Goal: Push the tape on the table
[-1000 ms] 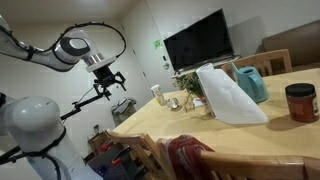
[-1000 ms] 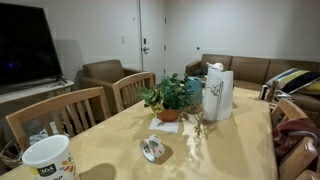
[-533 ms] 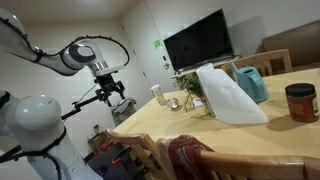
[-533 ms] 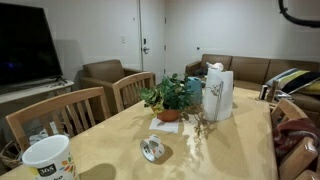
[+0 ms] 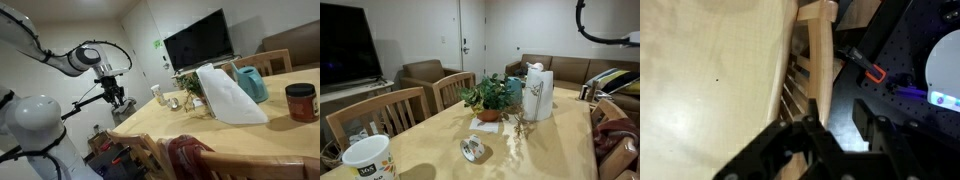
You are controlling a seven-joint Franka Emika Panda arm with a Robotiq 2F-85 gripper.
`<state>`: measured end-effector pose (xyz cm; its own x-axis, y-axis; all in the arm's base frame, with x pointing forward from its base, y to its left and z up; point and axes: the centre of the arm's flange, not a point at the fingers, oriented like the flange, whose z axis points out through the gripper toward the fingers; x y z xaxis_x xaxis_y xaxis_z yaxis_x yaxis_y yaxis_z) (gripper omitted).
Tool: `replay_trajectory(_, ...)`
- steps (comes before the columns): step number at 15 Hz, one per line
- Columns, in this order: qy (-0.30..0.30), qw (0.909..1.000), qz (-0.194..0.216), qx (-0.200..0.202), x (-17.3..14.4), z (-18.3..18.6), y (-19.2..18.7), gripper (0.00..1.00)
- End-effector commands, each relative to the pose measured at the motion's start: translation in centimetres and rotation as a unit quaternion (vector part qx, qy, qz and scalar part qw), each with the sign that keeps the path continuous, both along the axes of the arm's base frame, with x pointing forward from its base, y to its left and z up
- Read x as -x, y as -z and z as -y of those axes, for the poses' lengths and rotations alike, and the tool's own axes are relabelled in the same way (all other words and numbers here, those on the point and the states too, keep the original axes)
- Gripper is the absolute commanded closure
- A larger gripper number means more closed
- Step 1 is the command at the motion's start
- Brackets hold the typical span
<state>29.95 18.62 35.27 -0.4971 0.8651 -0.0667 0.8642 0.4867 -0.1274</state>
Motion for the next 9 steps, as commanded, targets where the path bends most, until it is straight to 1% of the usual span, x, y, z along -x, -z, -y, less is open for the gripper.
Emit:
replay_trajectory(1,0.000,1.0000,0.000,0.000,0.0,0.0,0.0,0.57)
replay_trajectory(2,0.000,1.0000,0.000,0.000,0.0,0.0,0.0,0.57)
replay_trajectory(3,0.003,0.9999,-0.005,0.012,0.1,0.0,0.4,0.82)
replay_trajectory(4,0.002,0.9999,-0.012,0.011,-0.1,-0.2,0.9,0.84)
replay_trajectory(6,0.007,0.9999,-0.014,0.005,-1.0,-0.7,1.9,0.99)
replay_trajectory(9,0.026,0.9994,-0.014,-0.014,-3.0,-1.8,3.0,1.00)
